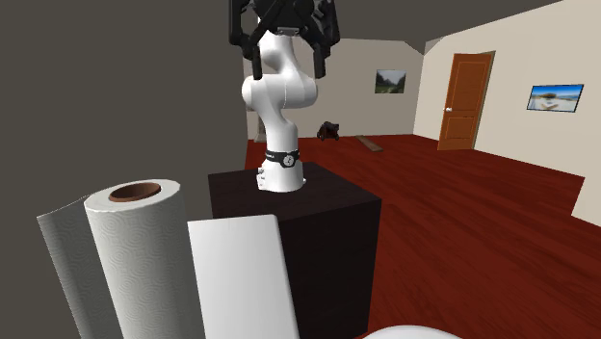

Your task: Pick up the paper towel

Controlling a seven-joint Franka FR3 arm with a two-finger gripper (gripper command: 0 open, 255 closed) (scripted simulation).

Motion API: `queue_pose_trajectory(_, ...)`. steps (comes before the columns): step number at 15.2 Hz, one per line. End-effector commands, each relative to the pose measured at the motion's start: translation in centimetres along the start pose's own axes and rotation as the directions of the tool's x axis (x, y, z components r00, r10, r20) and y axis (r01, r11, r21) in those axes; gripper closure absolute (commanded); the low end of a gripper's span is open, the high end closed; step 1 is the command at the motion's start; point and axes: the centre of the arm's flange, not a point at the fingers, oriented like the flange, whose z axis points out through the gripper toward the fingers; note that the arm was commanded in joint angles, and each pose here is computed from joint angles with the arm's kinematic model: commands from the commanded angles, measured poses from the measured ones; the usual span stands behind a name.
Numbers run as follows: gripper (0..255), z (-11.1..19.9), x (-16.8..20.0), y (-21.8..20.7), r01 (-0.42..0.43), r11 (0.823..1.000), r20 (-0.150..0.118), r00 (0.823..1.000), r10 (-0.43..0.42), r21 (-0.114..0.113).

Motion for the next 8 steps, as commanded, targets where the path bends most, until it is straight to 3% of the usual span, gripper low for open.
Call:
queue_pose_trajectory(1,0,1.0,1.3,2.3,-0.016,1.0,-0.009,1.0,0.016,-0.009)
queue_pose_trajectory(8,0,4.5,5.7,9.0,-0.074,0.997,-0.04,0.997,0.073,-0.034)
